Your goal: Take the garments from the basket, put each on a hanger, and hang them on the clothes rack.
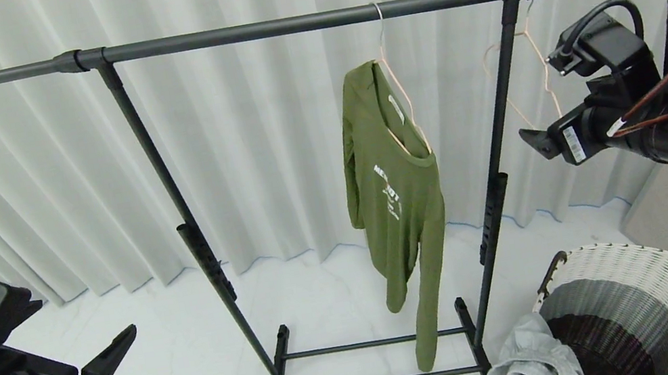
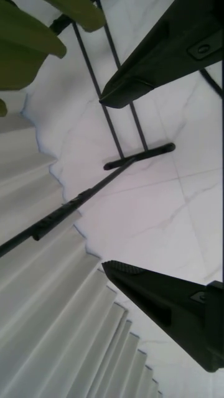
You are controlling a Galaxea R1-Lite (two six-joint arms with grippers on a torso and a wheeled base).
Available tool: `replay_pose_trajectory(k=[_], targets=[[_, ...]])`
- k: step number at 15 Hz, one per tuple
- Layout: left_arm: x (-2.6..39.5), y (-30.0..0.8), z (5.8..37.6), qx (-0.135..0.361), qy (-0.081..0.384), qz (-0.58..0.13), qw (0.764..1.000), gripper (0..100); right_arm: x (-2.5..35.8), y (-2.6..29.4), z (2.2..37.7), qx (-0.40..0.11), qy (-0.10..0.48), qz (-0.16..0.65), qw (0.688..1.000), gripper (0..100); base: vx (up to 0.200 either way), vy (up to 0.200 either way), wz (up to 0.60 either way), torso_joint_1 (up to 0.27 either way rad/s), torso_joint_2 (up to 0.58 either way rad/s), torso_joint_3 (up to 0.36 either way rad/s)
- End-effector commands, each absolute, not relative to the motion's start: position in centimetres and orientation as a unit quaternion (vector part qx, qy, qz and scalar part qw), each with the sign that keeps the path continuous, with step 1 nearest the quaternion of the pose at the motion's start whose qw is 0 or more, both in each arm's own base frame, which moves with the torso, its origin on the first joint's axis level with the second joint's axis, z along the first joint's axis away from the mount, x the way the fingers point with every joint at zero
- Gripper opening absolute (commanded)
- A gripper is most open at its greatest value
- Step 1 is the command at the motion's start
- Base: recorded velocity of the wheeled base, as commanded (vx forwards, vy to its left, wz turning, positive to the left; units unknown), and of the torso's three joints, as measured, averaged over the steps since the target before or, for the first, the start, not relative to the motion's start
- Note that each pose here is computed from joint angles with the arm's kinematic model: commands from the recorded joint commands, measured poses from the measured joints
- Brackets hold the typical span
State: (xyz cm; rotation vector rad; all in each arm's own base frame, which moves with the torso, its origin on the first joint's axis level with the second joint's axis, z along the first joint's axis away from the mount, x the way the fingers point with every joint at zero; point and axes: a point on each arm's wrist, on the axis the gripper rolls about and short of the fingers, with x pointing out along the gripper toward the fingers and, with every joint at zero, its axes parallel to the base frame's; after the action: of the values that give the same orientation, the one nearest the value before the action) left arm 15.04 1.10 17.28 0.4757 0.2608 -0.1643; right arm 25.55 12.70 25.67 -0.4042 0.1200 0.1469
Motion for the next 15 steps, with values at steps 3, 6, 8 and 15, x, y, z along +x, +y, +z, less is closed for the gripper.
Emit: replay_pose_trajectory(k=[3,6,8,15], targets=[[14.7,0.8,17.5,0.237,0.119,-0.088,0.96,100,24.1,10.2,22.5,-0.235,0.122,0.055,0.963,100,-0.067,0.0,0.0,0.002,0.0,0.001],[14.0,0.2,17.4,0.24,0.109,-0.105,0.959,100,22.6,8.8,20.0,-0.257,0.163,0.042,0.952,100,0.0,0.0,0.0,0.0,0.0,0.0],[13.4,-0.9,17.7,0.245,0.086,-0.139,0.956,100,21.6,8.4,19.4,-0.264,0.173,0.031,0.948,100,0.0,0.0,0.0,0.0,0.0,0.0],[12.7,-1.3,16.8,0.213,0.104,-0.131,0.963,100,18.8,6.1,17.7,-0.269,0.2,-0.006,0.942,100,0.0,0.0,0.0,-0.138,0.36,0.217]])
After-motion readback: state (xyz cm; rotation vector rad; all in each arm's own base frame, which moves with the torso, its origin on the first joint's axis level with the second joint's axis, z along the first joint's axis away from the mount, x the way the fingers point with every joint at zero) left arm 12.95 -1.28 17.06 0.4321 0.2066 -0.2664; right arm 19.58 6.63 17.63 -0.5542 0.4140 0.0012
